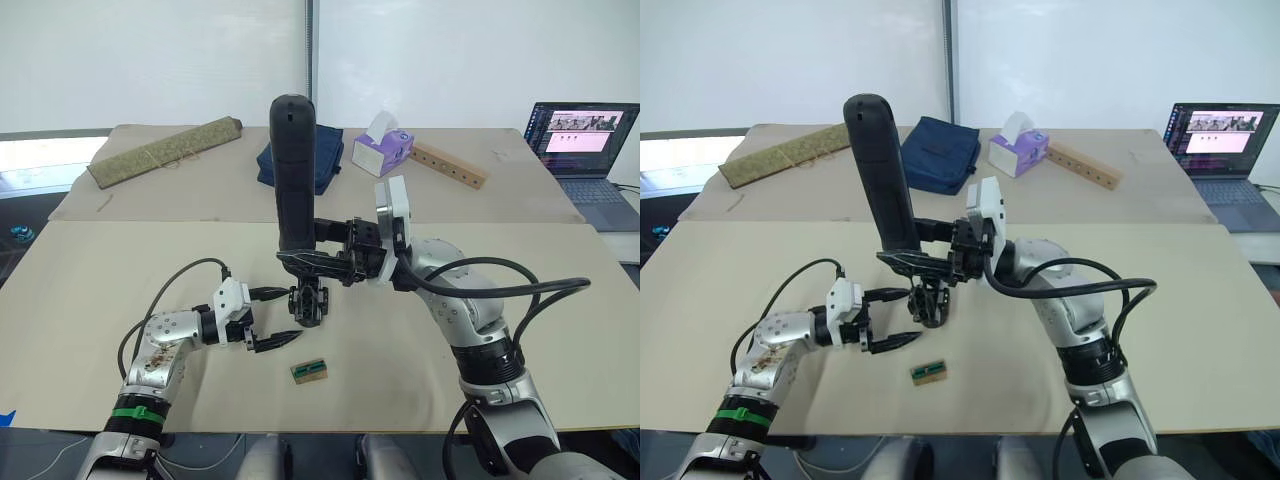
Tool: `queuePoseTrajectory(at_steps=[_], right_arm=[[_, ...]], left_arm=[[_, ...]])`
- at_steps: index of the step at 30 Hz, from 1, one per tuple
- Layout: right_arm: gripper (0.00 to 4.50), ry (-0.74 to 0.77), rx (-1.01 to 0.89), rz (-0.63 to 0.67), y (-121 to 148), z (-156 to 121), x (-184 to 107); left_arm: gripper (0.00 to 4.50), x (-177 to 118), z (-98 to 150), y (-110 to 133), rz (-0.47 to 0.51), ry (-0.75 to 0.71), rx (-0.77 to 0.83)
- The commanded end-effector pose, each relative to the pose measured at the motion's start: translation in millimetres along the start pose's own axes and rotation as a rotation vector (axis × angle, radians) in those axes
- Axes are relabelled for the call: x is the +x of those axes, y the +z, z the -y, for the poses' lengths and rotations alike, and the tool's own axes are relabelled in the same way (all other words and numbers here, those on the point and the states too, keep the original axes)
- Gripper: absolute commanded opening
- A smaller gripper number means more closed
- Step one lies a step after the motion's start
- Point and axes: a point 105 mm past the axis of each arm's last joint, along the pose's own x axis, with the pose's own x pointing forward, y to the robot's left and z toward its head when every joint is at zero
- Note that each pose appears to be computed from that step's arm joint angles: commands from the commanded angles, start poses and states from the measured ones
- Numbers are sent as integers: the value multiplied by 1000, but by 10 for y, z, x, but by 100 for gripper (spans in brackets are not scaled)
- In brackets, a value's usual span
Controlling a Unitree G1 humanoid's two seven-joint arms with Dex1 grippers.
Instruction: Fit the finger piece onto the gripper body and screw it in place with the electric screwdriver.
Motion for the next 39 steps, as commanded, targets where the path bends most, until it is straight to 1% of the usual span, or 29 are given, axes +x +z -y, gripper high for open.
queuePoseTrajectory(at_steps=[1,6,8,11,14,22,30,33,36,39], right_arm=[[193,22,-64,36,153,-19,30],[193,19,-68,34,157,-12,19],[193,19,-69,32,157,-13,18],[193,21,-71,33,165,-16,24],[193,22,-72,31,159,-17,25],[193,22,-72,30,153,-20,38],[193,20,-72,27,147,-11,39],[193,18,-71,24,139,-8,37],[193,16,-69,23,125,-6,39],[193,14,-66,22,106,-7,43]], left_arm=[[450,12,-53,12,-18,12,21],[450,122,-31,-29,-12,-16,-7],[450,180,-32,-67,-26,-29,-14],[450,258,-79,-93,-49,-33,-11],[450,313,-99,-90,-44,-40,-18],[450,365,-68,-66,-30,-90,-29],[450,392,-37,-81,-34,-111,-33],[366,391,2,-143,-66,-132,-22],[229,393,32,-193,-87,-147,-18],[229,400,47,-220,-95,-151,5]])
